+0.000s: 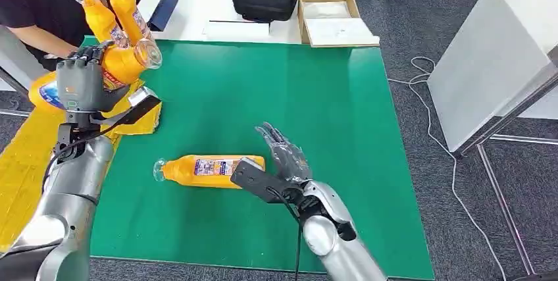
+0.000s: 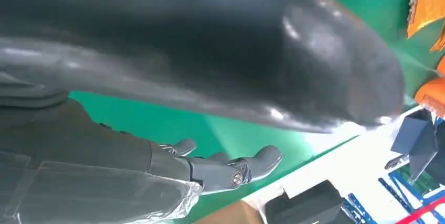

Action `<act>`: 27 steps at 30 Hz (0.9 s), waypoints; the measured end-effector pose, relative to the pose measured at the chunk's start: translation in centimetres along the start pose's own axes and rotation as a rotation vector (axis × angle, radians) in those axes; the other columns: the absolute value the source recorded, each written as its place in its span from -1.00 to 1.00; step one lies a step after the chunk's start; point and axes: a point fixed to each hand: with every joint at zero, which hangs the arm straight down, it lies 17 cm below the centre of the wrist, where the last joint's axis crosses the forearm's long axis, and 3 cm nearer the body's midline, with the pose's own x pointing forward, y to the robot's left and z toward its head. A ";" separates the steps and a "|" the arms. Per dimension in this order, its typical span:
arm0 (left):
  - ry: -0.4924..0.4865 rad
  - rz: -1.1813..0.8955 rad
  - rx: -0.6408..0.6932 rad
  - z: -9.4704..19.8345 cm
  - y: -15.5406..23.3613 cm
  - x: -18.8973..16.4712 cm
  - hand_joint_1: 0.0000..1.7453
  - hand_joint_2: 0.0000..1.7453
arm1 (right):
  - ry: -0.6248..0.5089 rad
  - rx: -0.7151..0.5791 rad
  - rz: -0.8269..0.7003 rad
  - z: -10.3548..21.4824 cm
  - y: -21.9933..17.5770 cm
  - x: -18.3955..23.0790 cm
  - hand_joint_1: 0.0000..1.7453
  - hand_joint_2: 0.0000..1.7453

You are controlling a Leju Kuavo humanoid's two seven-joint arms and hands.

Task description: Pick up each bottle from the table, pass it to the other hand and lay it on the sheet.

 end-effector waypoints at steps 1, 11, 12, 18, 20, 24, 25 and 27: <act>0.013 -0.025 -0.012 0.2 -0.2 -0.5 1.00 1.00 | 0.000 0.003 0.000 0.1 0.1 0.0 -1.00 -1.00; 0.129 -0.187 -0.133 3.7 -3.2 -3.0 1.00 1.00 | -0.004 0.035 0.008 0.6 1.3 -0.1 -1.00 -1.00; 0.132 -0.196 -0.148 4.1 -3.6 -3.0 1.00 1.00 | -0.006 0.037 0.010 0.6 1.4 -0.1 -1.00 -1.00; 0.145 -0.243 -0.240 6.9 -6.2 -4.1 1.00 1.00 | -0.025 0.067 0.025 1.0 2.4 -0.1 -1.00 -1.00; 0.180 -0.241 -0.266 7.9 -6.8 -5.1 1.00 1.00 | -0.029 0.078 0.025 1.2 2.7 -0.1 -1.00 -1.00; 0.157 -0.287 -0.339 9.8 -8.4 -6.0 1.00 1.00 | -0.049 0.092 0.032 1.3 3.2 0.4 -1.00 -1.00; 0.153 -0.291 -0.358 10.4 -8.9 -6.1 1.00 1.00 | -0.053 0.095 0.035 1.3 3.3 0.5 -1.00 -1.00; 0.160 -0.292 -0.394 11.5 -9.8 -6.4 1.00 1.00 | -0.060 0.102 0.040 1.4 3.6 0.7 -1.00 -1.00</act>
